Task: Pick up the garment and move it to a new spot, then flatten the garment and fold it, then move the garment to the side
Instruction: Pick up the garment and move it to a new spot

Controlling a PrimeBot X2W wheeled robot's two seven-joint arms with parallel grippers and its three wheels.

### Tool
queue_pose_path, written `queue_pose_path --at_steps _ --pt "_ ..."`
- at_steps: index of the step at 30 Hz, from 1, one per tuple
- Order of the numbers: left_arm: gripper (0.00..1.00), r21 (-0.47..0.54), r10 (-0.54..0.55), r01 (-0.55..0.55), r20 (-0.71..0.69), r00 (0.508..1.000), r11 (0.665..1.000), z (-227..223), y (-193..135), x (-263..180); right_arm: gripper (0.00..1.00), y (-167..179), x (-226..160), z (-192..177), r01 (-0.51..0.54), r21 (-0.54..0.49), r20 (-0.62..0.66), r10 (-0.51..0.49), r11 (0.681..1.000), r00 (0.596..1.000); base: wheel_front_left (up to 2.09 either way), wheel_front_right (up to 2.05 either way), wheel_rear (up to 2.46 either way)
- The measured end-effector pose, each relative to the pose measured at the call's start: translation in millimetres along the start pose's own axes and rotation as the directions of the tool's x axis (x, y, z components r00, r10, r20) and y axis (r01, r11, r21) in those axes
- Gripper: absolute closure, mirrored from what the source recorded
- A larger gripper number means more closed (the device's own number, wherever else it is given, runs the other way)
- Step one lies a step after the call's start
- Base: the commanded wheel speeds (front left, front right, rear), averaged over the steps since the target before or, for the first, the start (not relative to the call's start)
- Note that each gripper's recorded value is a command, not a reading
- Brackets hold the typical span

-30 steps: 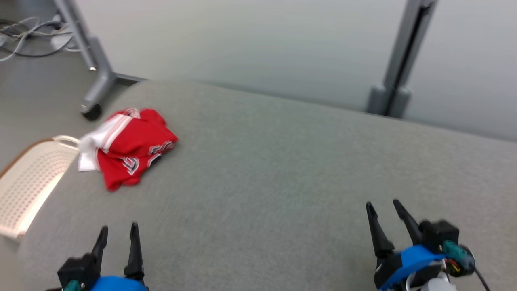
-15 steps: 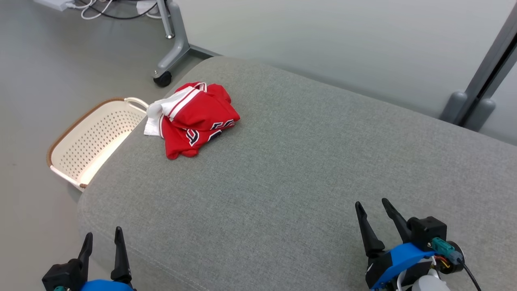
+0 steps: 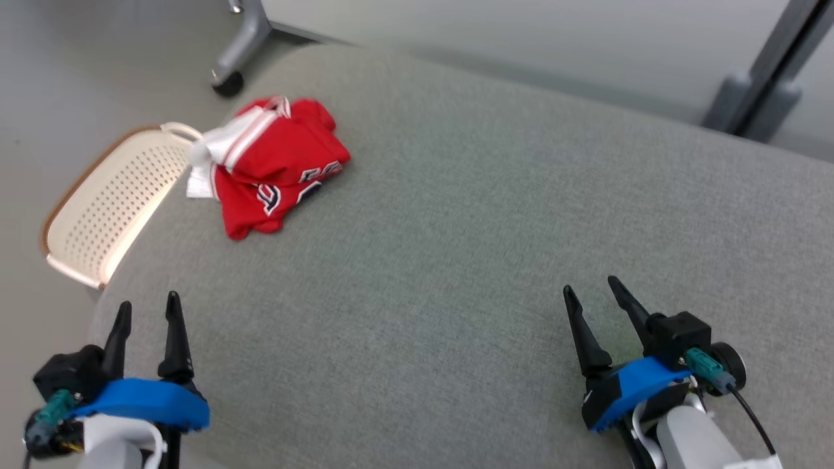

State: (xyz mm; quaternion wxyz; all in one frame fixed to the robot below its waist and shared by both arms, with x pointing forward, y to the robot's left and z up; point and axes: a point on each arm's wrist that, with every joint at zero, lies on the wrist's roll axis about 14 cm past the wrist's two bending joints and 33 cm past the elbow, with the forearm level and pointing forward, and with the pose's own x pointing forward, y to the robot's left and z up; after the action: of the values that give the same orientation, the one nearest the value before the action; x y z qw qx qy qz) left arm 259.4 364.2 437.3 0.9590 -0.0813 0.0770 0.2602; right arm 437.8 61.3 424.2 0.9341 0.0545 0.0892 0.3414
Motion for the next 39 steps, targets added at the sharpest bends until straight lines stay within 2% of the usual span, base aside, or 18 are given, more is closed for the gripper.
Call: queue_pose_path --at_steps 8,15,21,27,30,31,32,33,34,39 --pt "0.0 0.072 -0.104 0.104 -0.003 0.995 0.992 24 -34 86 0.0 -31 15 -15 0.031 -0.018 0.004 -0.031 0.999 1.0 0.0 0.0 0.0" --pt "0.0 0.115 -0.137 0.14 -0.03 0.99 0.984 26 -51 146 0.0 -58 20 -22 0.075 -0.015 0.025 -0.075 0.997 0.997 0.0 0.0 0.0" --pt "0.0 0.132 -0.122 0.132 -0.079 0.989 0.982 9 -53 175 0.0 -72 21 -28 0.1 -0.013 0.038 -0.099 0.995 0.994 0.0 0.0 0.0" --pt "0.0 0.161 -0.056 0.082 -0.16 0.986 0.984 -14 -37 188 0.0 -81 21 -30 0.116 -0.012 0.048 -0.116 0.993 0.992 0.0 0.0 0.0" --pt "0.0 0.164 -0.058 0.087 -0.175 0.983 0.983 -19 -41 195 0.0 -83 20 -31 0.122 -0.011 0.051 -0.121 0.992 0.991 0.0 0.0 0.0" --pt "0.09 0.166 -0.068 0.099 -0.18 0.981 0.981 -20 -46 197 0.0 -84 20 -31 0.124 -0.011 0.051 -0.124 0.992 0.991 0.0 0.0 0.0" --pt "0.43 0.162 -0.073 0.103 -0.184 0.98 0.981 -22 -48 198 0.0 -85 19 -30 0.127 -0.011 0.052 -0.126 0.992 0.991 0.0 0.0 0.0" --pt "0.43 0.164 -0.079 0.111 -0.192 0.978 0.98 -24 -50 198 0.0 -86 19 -30 0.13 -0.01 0.053 -0.129 0.992 0.99 0.0 0.0 0.0" --pt "1.0 0.159 -0.081 0.114 -0.2 0.976 0.981 -27 -51 197 0.0 -86 18 -29 0.132 -0.011 0.055 -0.131 0.991 0.99 0.0 0.0 0.0" --pt "1.0 0.153 -0.113 0.143 -0.191 0.975 0.978 -18 -58 195 0.0 -92 13 -23 0.154 -0.009 0.06 -0.154 0.988 0.986 0.0 0.0 0.0"
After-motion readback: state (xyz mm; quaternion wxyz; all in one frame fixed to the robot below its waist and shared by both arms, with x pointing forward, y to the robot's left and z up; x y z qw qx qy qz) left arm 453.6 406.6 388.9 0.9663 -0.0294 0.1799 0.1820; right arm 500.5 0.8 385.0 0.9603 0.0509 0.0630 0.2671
